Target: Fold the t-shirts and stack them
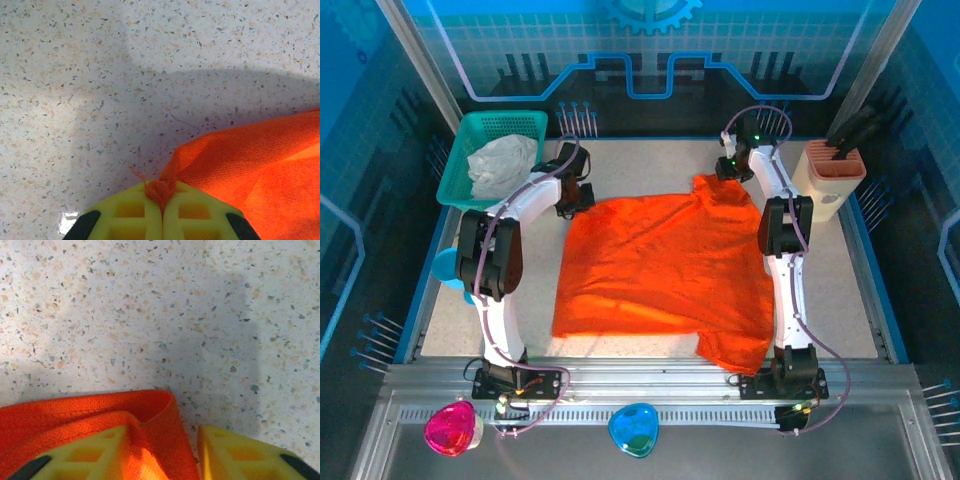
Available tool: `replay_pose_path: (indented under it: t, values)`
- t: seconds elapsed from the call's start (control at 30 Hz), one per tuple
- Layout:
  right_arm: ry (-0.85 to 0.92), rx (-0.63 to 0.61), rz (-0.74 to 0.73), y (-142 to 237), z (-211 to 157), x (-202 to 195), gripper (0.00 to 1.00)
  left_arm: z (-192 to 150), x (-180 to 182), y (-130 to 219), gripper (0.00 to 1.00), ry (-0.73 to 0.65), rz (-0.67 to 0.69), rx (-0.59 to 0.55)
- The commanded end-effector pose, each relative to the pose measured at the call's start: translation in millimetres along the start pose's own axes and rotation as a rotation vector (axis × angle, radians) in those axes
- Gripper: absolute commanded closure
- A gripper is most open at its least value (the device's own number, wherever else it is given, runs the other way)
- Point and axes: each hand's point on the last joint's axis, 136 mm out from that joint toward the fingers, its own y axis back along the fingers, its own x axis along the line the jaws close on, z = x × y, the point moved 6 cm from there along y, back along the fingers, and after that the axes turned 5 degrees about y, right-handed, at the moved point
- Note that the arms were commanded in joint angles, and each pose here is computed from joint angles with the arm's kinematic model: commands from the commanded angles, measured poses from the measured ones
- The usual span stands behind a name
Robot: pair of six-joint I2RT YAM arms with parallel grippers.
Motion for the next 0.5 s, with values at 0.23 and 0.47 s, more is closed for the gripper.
replay_pose_path:
  t: [0.23, 0.47]
  values:
    - [-0.015, 0.015, 0.041, 8.7, -1.8, 7.4, 1.00, -0.1, -0.7, 0.0, 1.00, 0.010, 0.019, 0.007]
    - [-0.028, -0.159, 0.013, 110.3, 28.7, 7.3, 1.00, 20.9, -7.3, 45.8, 1.00, -0.001, -0.007, -0.083]
